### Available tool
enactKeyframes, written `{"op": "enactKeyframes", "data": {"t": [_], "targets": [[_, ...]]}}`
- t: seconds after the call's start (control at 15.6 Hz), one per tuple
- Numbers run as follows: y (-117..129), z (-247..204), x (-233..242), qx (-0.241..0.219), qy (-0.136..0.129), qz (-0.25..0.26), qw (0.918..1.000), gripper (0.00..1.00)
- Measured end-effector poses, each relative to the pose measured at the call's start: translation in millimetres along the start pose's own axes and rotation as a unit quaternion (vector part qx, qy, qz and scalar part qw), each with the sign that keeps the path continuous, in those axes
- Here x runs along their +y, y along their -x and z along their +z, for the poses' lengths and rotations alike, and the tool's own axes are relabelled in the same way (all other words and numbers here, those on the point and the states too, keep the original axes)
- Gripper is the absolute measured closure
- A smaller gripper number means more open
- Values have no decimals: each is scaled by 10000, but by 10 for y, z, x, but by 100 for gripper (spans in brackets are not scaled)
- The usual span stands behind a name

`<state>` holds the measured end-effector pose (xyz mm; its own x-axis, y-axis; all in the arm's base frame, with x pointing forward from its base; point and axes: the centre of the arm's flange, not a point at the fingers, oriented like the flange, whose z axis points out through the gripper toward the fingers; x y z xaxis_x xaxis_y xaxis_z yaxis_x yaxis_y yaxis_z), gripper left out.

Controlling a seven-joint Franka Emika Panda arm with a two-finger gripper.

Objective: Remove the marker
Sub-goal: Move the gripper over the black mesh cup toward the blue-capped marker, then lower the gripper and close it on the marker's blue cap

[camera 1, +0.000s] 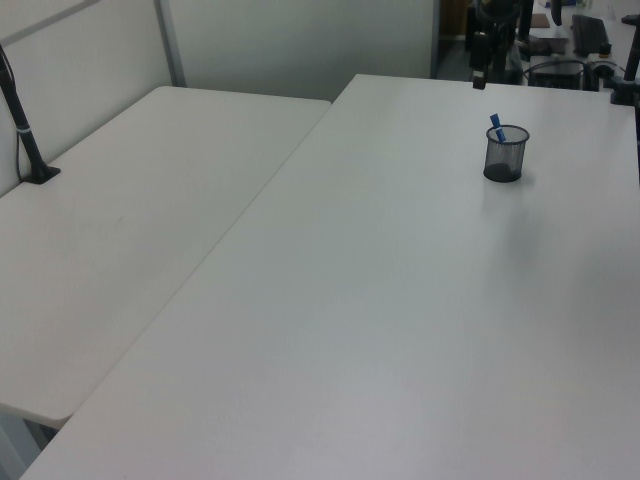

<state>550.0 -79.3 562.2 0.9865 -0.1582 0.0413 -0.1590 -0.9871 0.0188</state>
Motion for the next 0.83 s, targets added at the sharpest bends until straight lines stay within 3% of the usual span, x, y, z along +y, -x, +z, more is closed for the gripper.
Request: {"op": "enactKeyframes", "data": {"t": [0.51, 0.83], "targets": [[-182, 734, 1147, -81, 118, 707, 9974, 0], [-267, 1100, 1511, -98, 201, 648, 9977, 4]]}}
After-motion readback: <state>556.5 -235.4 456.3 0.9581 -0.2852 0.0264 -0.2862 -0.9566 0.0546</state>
